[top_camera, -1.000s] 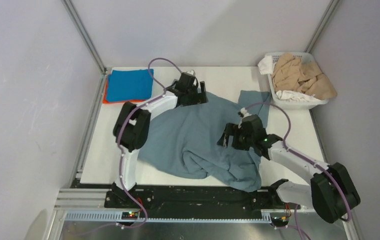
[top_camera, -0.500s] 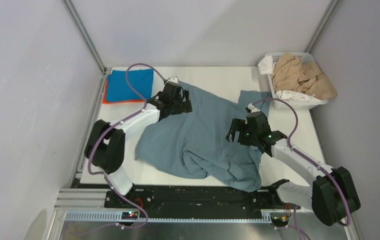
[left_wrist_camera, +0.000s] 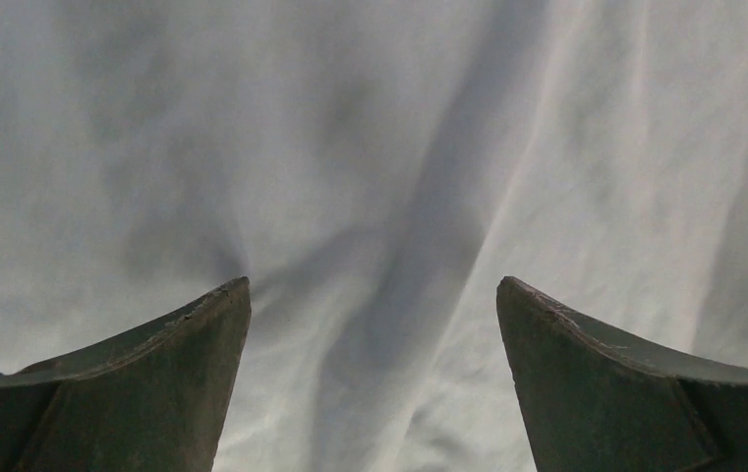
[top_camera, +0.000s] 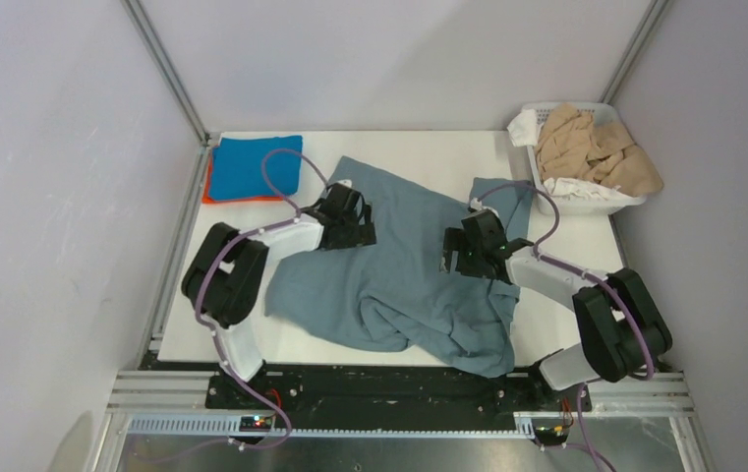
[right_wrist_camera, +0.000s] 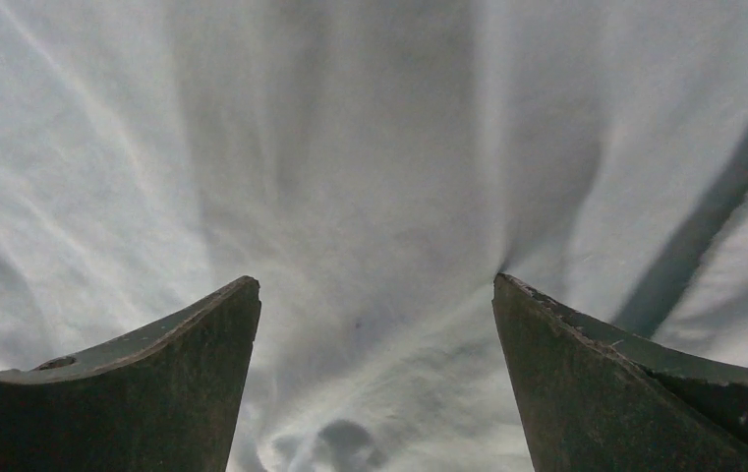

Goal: Fold and stack the t-shirts
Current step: Flatten out the tshirt

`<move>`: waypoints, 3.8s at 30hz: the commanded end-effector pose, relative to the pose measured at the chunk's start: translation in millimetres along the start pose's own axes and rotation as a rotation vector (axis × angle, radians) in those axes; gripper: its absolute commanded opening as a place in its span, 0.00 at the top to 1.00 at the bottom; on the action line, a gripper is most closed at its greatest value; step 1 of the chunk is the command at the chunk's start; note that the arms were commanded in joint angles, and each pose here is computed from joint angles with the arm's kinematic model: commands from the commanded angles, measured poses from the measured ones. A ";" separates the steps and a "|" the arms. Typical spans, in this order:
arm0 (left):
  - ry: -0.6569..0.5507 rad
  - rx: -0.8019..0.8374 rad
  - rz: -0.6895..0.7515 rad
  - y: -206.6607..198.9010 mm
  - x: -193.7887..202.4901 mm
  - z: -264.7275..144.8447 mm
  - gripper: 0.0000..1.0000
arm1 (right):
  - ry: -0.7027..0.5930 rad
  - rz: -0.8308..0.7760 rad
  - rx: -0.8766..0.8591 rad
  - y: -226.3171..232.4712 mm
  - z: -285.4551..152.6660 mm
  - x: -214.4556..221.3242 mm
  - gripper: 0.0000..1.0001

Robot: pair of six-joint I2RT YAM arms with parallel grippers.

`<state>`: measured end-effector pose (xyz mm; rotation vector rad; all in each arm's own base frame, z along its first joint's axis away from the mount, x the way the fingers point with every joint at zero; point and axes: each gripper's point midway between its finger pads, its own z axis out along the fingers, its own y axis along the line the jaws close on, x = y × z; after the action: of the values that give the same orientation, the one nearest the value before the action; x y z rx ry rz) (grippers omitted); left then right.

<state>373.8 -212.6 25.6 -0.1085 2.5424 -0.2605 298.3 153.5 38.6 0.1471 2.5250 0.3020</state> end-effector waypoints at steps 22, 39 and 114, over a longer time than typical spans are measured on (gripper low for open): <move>-0.275 0.027 -0.242 65.3 1.6 -162.0 0.00 | -0.173 0.001 -0.256 38.2 -116.3 -38.4 0.03; -0.108 -0.151 -0.409 154.9 -156.8 4.8 0.00 | -0.342 0.135 -0.129 -11.4 -71.2 -145.7 0.01; -0.110 -0.127 -0.290 108.6 -116.0 -29.1 1.00 | -0.070 0.187 0.397 -85.4 127.7 -241.7 0.06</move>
<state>453.3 -74.3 78.9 -0.5612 2.4478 -0.1466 568.1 64.4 39.4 0.4525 2.4984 -0.0416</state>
